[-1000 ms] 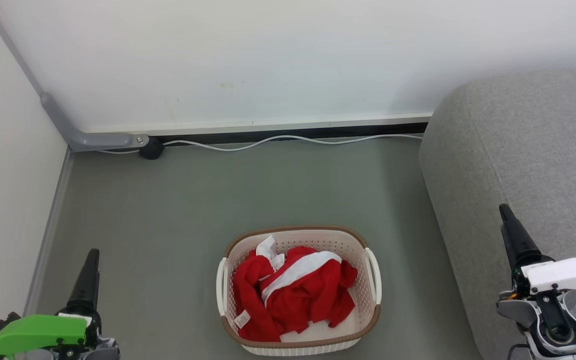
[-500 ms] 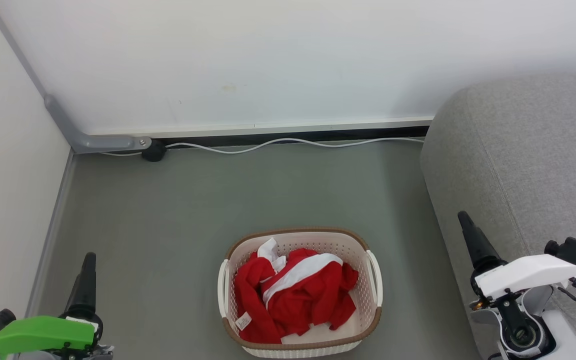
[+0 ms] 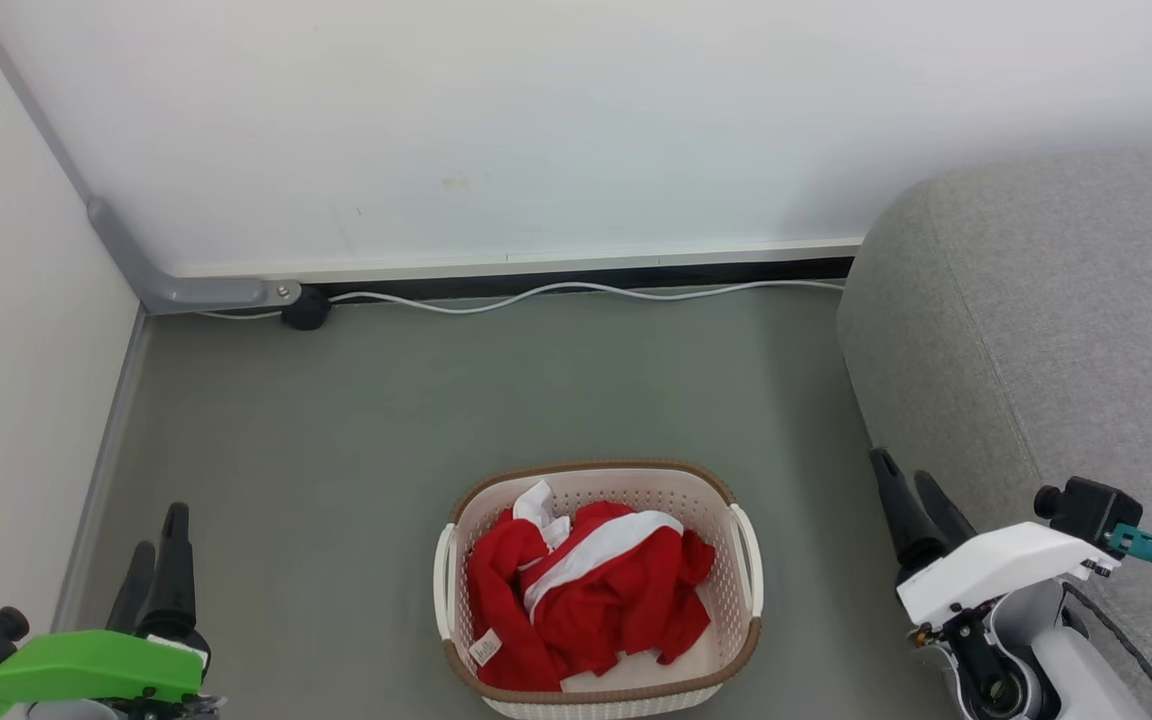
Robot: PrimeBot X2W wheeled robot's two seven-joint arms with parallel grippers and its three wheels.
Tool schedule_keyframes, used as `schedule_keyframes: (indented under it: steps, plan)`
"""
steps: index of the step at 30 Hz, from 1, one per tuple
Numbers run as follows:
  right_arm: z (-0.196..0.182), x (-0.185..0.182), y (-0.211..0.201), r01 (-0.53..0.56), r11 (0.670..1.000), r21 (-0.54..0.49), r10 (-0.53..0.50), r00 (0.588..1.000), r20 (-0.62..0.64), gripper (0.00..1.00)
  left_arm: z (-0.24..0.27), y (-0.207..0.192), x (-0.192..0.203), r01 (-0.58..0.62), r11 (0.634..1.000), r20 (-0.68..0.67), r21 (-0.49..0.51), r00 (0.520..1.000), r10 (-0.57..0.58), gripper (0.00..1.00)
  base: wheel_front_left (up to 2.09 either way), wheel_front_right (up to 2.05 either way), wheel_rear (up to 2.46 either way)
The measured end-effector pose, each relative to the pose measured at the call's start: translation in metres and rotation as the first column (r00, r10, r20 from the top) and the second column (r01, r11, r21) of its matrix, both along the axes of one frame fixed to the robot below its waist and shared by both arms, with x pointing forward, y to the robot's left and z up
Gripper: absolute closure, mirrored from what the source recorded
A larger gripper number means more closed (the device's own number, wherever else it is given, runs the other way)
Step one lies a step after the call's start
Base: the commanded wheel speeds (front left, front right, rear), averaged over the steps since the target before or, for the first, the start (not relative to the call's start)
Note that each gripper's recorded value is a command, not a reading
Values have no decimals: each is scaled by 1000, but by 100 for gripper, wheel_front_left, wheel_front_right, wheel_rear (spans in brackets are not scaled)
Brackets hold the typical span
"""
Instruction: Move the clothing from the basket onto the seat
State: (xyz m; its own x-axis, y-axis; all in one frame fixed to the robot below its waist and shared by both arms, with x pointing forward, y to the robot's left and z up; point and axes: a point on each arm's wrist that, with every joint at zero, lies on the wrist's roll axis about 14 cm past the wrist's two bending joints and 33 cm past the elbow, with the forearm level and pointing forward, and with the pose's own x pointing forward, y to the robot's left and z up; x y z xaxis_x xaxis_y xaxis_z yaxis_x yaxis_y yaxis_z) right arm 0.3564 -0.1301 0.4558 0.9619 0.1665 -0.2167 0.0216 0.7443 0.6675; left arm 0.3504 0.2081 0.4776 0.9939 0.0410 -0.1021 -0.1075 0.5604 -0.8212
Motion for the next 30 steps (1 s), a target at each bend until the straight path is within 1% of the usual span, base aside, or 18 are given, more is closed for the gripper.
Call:
schedule_keyframes:
  steps: [2, 3, 11, 13, 20, 24, 26, 30]
  plan:
    - [-1, -1, 1, -6, 1000, -28, 6, 1000, 2, 0, 2, 0, 0, 1, 1000, 8, 16, 1000, -1, 0, 0, 0, 0]
    - [-2, -2, 3, -19, 998, -62, 19, 1000, 9, 0, 4, 0, 1, 2, 999, 15, 49, 1000, -2, 0, 0, 0, 0]
    - [-2, -5, 6, -43, 984, -173, 49, 998, 35, 0, 8, -2, 0, 19, 987, 30, 157, 999, -24, 0, 0, 0, 0]
    - [-1, -5, 7, -47, 977, -207, 57, 997, 44, 0, 5, -2, -3, 24, 979, 23, 203, 999, -29, 0, 0, 0, 0]
    - [2, -6, 13, -68, 949, -308, 96, 992, 76, 0, 7, 0, -6, 25, 957, 33, 289, 999, -36, 0, 0, 0, 0]
    - [2, -7, 16, -80, 928, -363, 121, 989, 90, 0, 10, 1, -6, 32, 934, 42, 357, 998, -50, 0, 0, 0, 0]
    - [2, -8, 16, -80, 917, -391, 127, 987, 95, 0, 11, 2, -7, 37, 915, 45, 402, 997, -60, 0, 0, 0, 0]
    - [2, -9, 16, -76, 903, -422, 131, 986, 103, 0, 11, 3, -9, 42, 891, 46, 453, 996, -71, 0, 0, 0, 0]
